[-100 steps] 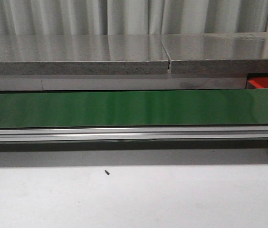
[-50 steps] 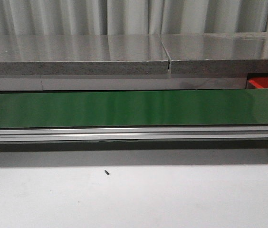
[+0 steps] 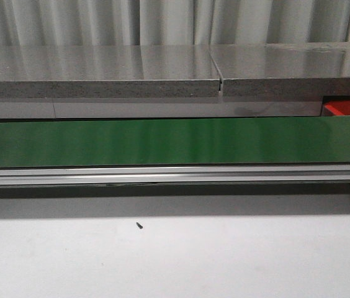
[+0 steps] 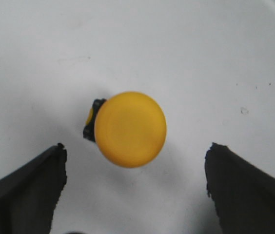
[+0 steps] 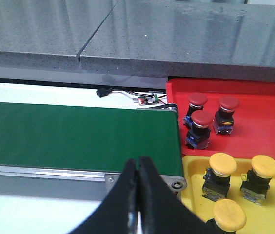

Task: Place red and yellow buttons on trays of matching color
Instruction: 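Grasp a yellow push button from the pile with the left gripper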

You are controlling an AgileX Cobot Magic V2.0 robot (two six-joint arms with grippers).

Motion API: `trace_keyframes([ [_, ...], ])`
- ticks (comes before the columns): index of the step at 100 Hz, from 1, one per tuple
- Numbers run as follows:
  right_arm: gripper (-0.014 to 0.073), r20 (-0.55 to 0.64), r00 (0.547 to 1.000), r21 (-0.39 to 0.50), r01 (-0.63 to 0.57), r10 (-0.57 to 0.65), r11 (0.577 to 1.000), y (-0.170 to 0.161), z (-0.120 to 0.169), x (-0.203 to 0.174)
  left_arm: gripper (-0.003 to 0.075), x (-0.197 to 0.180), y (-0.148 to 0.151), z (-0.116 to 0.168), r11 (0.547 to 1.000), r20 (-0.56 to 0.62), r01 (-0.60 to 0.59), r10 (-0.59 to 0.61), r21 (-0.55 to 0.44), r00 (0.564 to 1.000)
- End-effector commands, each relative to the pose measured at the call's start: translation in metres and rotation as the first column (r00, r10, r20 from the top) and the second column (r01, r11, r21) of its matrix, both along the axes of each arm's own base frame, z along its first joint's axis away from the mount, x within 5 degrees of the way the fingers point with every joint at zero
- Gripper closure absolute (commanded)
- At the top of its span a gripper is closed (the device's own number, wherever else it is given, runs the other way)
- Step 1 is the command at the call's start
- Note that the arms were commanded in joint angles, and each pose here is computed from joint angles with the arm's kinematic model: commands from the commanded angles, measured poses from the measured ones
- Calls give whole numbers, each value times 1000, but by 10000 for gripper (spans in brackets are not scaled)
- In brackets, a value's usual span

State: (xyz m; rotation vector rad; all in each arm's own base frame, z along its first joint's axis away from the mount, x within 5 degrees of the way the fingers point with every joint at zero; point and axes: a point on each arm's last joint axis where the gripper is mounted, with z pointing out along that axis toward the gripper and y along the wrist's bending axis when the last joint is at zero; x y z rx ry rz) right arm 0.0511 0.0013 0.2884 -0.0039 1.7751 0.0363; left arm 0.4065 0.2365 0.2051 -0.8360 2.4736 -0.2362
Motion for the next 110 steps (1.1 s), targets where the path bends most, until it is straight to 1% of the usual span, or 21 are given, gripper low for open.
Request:
trace_keyframes([
  [1, 710, 89, 996, -14, 1, 0, 1000, 0, 14, 0, 154, 7, 4, 36, 998, 135, -47, 41, 42, 990],
  [22, 710, 89, 996, -14, 1, 0, 1000, 0, 14, 0, 157, 15, 8, 25, 998, 134, -48, 43, 31, 990],
  [29, 710, 89, 996, -14, 1, 0, 1000, 0, 14, 0, 178, 16, 9, 26, 998, 144, -54, 48, 38, 989],
  [34, 710, 89, 996, -14, 1, 0, 1000, 0, 14, 0, 202, 17, 9, 27, 998, 150, -55, 49, 42, 987],
  [58, 710, 89, 996, -14, 1, 0, 1000, 0, 14, 0, 381, 16, 8, 27, 998, 139, -49, 44, 34, 989],
  [70, 710, 89, 996, -14, 1, 0, 1000, 0, 14, 0, 430, 16, 8, 26, 998, 135, -46, 42, 31, 990],
  [94, 710, 89, 996, -14, 1, 0, 1000, 0, 14, 0, 440, 15, 8, 27, 998, 137, -47, 42, 31, 990],
  [102, 710, 89, 996, -14, 1, 0, 1000, 0, 14, 0, 440, 14, 7, 32, 999, 143, -42, 38, 29, 989],
  [110, 710, 89, 996, -14, 1, 0, 1000, 0, 14, 0, 440, 11, 5, 43, 998, 157, -25, 16, 51, 988],
])
